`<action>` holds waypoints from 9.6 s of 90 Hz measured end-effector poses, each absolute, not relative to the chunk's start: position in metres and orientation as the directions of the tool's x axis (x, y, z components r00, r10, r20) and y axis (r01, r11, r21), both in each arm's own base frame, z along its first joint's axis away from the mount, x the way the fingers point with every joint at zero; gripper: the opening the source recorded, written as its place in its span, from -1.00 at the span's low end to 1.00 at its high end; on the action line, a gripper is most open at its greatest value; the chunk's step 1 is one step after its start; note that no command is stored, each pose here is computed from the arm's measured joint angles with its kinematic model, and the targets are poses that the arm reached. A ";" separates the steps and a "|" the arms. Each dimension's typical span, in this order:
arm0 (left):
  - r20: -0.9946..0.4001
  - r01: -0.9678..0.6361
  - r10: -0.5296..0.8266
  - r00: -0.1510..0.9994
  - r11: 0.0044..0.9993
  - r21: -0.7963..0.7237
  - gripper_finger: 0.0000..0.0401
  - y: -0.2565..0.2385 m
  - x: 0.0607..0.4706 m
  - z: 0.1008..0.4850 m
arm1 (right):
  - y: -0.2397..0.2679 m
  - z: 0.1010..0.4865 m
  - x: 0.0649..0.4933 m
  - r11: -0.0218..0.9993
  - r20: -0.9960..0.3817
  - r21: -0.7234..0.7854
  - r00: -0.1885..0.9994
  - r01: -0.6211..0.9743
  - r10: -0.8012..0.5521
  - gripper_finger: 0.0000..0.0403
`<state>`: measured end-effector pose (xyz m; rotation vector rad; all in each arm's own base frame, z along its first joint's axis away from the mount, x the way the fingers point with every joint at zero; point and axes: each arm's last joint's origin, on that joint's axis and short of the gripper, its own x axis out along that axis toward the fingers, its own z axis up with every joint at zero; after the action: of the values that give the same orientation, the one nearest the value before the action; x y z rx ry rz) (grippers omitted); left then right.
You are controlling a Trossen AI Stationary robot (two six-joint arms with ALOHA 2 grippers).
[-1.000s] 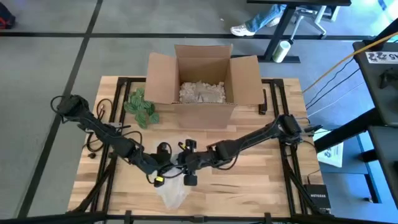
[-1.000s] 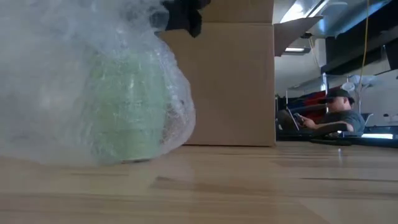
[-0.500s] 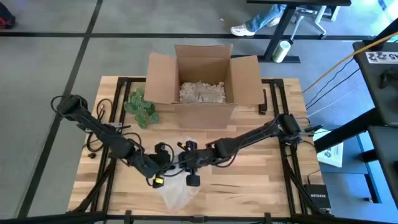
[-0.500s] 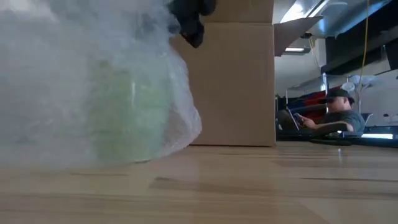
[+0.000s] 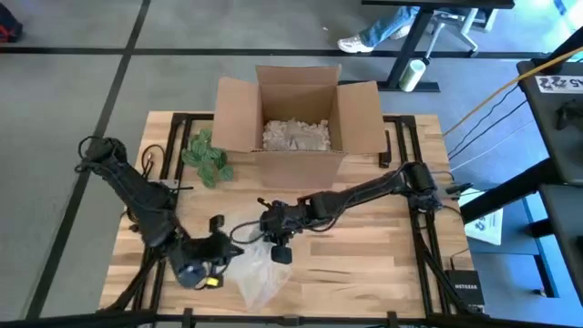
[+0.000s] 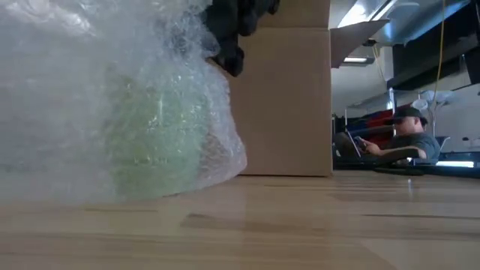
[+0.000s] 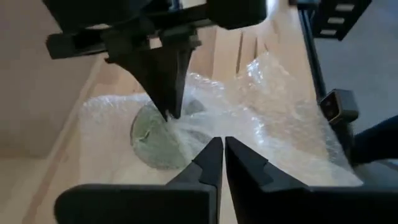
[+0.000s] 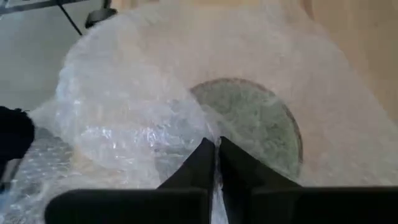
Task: Wrap mug
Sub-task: Wrap the green mug in bubble wrap
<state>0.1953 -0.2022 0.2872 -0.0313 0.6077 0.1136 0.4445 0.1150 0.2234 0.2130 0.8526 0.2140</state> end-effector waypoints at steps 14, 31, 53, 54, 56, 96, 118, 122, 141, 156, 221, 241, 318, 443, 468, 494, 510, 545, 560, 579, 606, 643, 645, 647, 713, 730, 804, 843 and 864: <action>-0.545 -0.148 0.115 0.830 0.989 -0.017 -1.00 -0.213 0.176 0.287 | 0.115 0.242 0.447 0.963 -0.725 0.253 0.641 -0.092 0.252 -1.00; -0.584 -0.232 0.147 0.798 0.970 -0.073 -1.00 -0.214 0.162 0.280 | 0.117 0.251 0.453 0.969 -0.778 0.229 0.580 -0.097 0.242 -1.00; -0.615 -0.277 0.137 0.777 0.951 -0.138 -1.00 -0.224 0.152 0.270 | 0.120 0.230 0.473 0.971 -0.868 0.226 0.437 -0.073 0.235 -1.00; -0.617 -0.279 0.135 0.775 0.950 -0.143 -1.00 -0.225 0.151 0.269 | 0.120 0.231 0.473 0.971 -0.867 0.226 0.439 -0.073 0.235 -1.00; -0.623 -0.284 0.134 0.770 0.947 -0.148 -1.00 -0.226 0.150 0.268 | 0.120 0.230 0.474 0.972 -0.870 0.225 0.434 -0.073 0.234 -1.00; -0.775 -0.479 0.175 0.607 0.859 -0.181 -1.00 -0.247 0.143 0.197 | 0.123 0.227 0.481 0.961 -0.860 0.260 0.428 -0.097 0.276 -1.00; -0.789 -0.533 0.245 0.563 0.838 -0.120 -1.00 -0.235 0.155 0.159 | 0.124 0.226 0.482 0.957 -0.854 0.272 0.433 -0.099 0.288 -1.00; -0.790 -0.544 0.256 0.558 0.831 -0.115 -1.00 -0.231 0.157 0.155 | 0.124 0.226 0.482 0.957 -0.855 0.272 0.432 -0.099 0.288 -1.00; -0.705 -0.556 0.349 0.618 0.827 -0.078 -1.00 -0.218 0.165 0.149 | 0.125 0.227 0.482 0.949 -0.849 0.295 0.426 -0.108 0.312 -1.00; -0.557 -0.530 0.399 0.728 0.843 -0.090 -1.00 -0.218 0.170 0.154 | 0.125 0.223 0.483 0.950 -0.852 0.295 0.421 -0.106 0.312 -1.00; -0.332 -0.287 0.275 0.902 0.958 0.016 -1.00 -0.223 0.219 0.216 | 0.126 0.218 0.487 0.947 -0.842 0.300 0.436 -0.113 0.318 -1.00; -0.423 -0.251 0.196 0.884 0.965 -0.078 -1.00 -0.209 0.237 0.214 | 0.126 0.218 0.487 0.948 -0.840 0.298 0.441 -0.114 0.317 -1.00; -0.681 -0.238 -0.009 0.732 0.934 -0.268 -1.00 -0.195 0.243 0.195 | 0.145 0.288 0.459 0.999 -0.761 0.002 0.648 -0.047 0.032 -1.00; -0.701 -0.237 -0.010 0.713 0.938 -0.255 -1.00 -0.189 0.246 0.194 | 0.146 0.274 0.449 0.986 -0.857 0.103 0.492 -0.131 0.155 -0.04; -0.702 -0.237 -0.010 0.712 0.938 -0.254 -1.00 -0.189 0.246 0.194 | 0.138 0.274 0.432 0.998 -0.928 0.046 0.368 -0.049 0.061 -0.04; -0.702 -0.237 -0.010 0.713 0.938 -0.254 -1.00 -0.189 0.246 0.194 | 0.129 0.302 0.416 0.995 -0.902 -0.081 0.420 0.060 -0.099 -0.04; -0.702 -0.236 -0.011 0.713 0.938 -0.254 -1.00 -0.189 0.246 0.194 | 0.127 0.318 0.411 0.996 -0.875 -0.047 0.478 0.078 -0.079 -0.04; -0.702 -0.236 -0.010 0.712 0.938 -0.253 -1.00 -0.189 0.246 0.194 | 0.158 0.317 0.418 1.000 -0.819 0.030 0.574 0.003 0.023 -0.04; -0.701 -0.235 -0.011 0.713 0.939 -0.253 -1.00 -0.189 0.246 0.194 | 0.171 0.302 0.437 0.992 -0.773 0.087 0.622 -0.086 0.122 -0.08; -0.689 -0.197 -0.021 0.725 0.952 -0.236 -1.00 -0.190 0.247 0.202 | 0.178 0.284 0.446 0.992 -0.779 0.059 0.616 -0.116 0.118 -0.63; -0.734 -0.221 0.014 0.679 0.957 -0.186 -1.00 -0.171 0.261 0.229 | 0.196 0.305 0.427 0.993 -0.752 0.020 0.652 -0.120 0.094 -0.87; -0.741 -0.182 -0.047 0.670 0.957 -0.225 -1.00 -0.173 0.267 0.248 | 0.212 0.333 0.374 0.986 -0.769 -0.167 0.625 0.005 -0.133 -0.99; -0.742 -0.180 -0.048 0.669 0.958 -0.224 -1.00 -0.175 0.267 0.251 | 0.211 0.331 0.374 0.986 -0.774 -0.168 0.618 0.010 -0.138 -0.99; -0.742 -0.178 -0.047 0.669 0.959 -0.221 -1.00 -0.175 0.267 0.253 | 0.212 0.329 0.375 0.986 -0.776 -0.169 0.614 0.015 -0.142 -0.99; -0.776 -0.268 0.103 0.622 0.960 -0.087 -1.00 -0.161 0.269 0.250 | 0.175 0.281 0.423 0.994 -0.741 0.050 0.664 -0.102 0.105 -1.00; -0.748 -0.306 0.180 0.638 0.951 -0.032 -1.00 -0.158 0.268 0.245 | 0.169 0.271 0.429 0.986 -0.717 0.085 0.678 -0.144 0.160 -1.00; -0.397 -0.414 0.409 0.822 0.907 0.079 -1.00 -0.198 0.176 0.280 | 0.148 0.260 0.441 0.966 -0.676 0.219 0.692 -0.139 0.253 -1.00; -0.296 -0.426 0.398 0.868 0.904 -0.034 -1.00 -0.205 0.140 0.256 | 0.141 0.284 0.442 0.962 -0.687 0.234 0.677 -0.137 0.264 -1.00; -0.296 -0.413 0.376 0.878 0.908 -0.069 -1.00 -0.206 0.131 0.248 | 0.148 0.262 0.458 0.957 -0.795 0.255 0.533 -0.140 0.290 -1.00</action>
<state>0.1312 -0.2062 0.2481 -0.1315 0.2816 0.4127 0.4581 0.1477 0.2615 0.1676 0.9768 0.2572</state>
